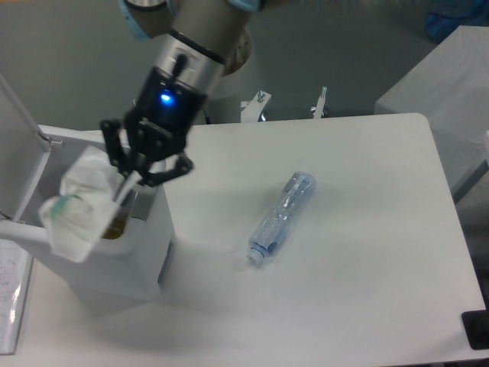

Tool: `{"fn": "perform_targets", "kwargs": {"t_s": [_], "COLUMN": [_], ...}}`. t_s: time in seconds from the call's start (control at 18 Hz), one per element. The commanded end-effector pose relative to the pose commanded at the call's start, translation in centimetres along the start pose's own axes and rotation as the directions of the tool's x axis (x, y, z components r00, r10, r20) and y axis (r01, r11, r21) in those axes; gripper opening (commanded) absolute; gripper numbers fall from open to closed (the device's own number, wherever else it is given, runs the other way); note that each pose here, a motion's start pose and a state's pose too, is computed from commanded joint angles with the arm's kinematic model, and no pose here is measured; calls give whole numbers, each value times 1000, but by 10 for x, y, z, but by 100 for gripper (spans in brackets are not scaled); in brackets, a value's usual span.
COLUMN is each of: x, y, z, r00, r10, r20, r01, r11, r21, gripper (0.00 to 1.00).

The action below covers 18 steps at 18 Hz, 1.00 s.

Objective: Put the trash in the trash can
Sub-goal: 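Carry the bag over the trash bin and open the gripper, then move the gripper back over the clear water bottle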

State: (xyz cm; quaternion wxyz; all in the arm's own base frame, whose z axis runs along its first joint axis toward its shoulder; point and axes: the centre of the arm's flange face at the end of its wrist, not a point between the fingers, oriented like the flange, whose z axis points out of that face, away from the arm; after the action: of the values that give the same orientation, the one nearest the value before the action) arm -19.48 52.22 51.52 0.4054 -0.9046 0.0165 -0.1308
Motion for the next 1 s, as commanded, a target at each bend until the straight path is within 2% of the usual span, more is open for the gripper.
{"fn": "perform_targets", "kwargs": {"t_s": [0.06, 0.11, 0.17, 0.22, 0.39, 0.56, 0.78, 0.89, 1.0], "x": [2, 2, 1, 0, 3, -15, -97, -142, -183], "y": [3, 3, 4, 7, 10, 11, 25, 28, 45], "z": [3, 4, 5, 7, 4, -7, -39, -53, -68], "r00": [1000, 1000, 999, 999, 999, 999, 990, 979, 964], "r10": [7, 20, 36, 46, 51, 31, -65, -116, -174], "r20": [-5, -4, 0, -2, 4, 32, 126, 166, 202], "r01": [-7, -20, -36, -46, -51, -31, 63, 110, 167], "r11": [1000, 1000, 999, 999, 998, 999, 998, 993, 985], "r21": [-6, -9, -13, -18, -20, -9, 23, 40, 53], "gripper": [24, 57, 84, 100, 100, 100, 100, 100, 100]}}
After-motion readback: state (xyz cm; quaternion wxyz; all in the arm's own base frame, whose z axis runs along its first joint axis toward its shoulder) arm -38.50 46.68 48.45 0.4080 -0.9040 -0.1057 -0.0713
